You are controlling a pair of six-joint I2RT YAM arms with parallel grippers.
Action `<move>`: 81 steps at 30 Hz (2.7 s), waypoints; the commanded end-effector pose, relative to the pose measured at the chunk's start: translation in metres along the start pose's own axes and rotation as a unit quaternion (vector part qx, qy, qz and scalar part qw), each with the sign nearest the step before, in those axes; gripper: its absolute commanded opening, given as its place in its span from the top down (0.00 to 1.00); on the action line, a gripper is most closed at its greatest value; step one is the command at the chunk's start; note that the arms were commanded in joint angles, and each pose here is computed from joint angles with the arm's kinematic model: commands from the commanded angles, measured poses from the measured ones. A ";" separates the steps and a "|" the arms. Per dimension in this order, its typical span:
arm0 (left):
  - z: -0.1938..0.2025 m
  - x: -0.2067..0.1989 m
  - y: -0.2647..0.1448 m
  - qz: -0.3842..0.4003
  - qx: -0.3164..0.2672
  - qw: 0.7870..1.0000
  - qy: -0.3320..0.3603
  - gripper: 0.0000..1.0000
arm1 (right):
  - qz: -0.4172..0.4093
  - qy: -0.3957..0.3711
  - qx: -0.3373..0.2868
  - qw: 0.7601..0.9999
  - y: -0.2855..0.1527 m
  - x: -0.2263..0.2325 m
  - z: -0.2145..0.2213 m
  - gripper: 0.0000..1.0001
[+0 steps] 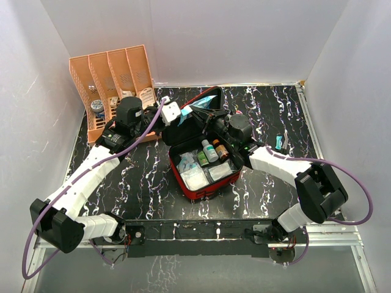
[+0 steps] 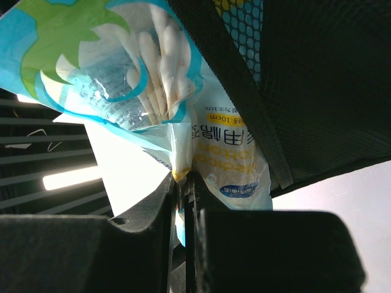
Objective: Organize the medicine kit
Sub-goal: Place the medical item at the medicine box.
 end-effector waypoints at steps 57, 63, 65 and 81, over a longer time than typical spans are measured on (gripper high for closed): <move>-0.042 -0.012 -0.011 0.115 -0.118 0.986 0.014 1.00 | 0.031 0.007 -0.117 0.993 0.029 -0.002 -0.021 1.00; -0.044 -0.013 -0.010 0.118 -0.126 0.985 0.013 1.00 | 0.054 0.008 -0.136 0.989 0.026 -0.009 -0.025 1.00; -0.045 -0.013 -0.010 0.121 -0.130 0.984 0.012 1.00 | 0.061 0.008 -0.141 0.988 0.027 -0.010 -0.026 1.00; -0.050 -0.018 -0.013 0.139 -0.150 0.979 0.009 1.00 | 0.110 -0.060 -0.158 0.979 0.038 -0.026 -0.035 1.00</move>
Point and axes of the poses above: each gripper's point midway between its finger pads, its own y axis out along the fingers, its own x axis along the line the jaws close on, z = x × y, the point moved 10 cm from there along -y, back along the fingers, and after that the axes turned 5 degrees about y, right-handed, at the moved point
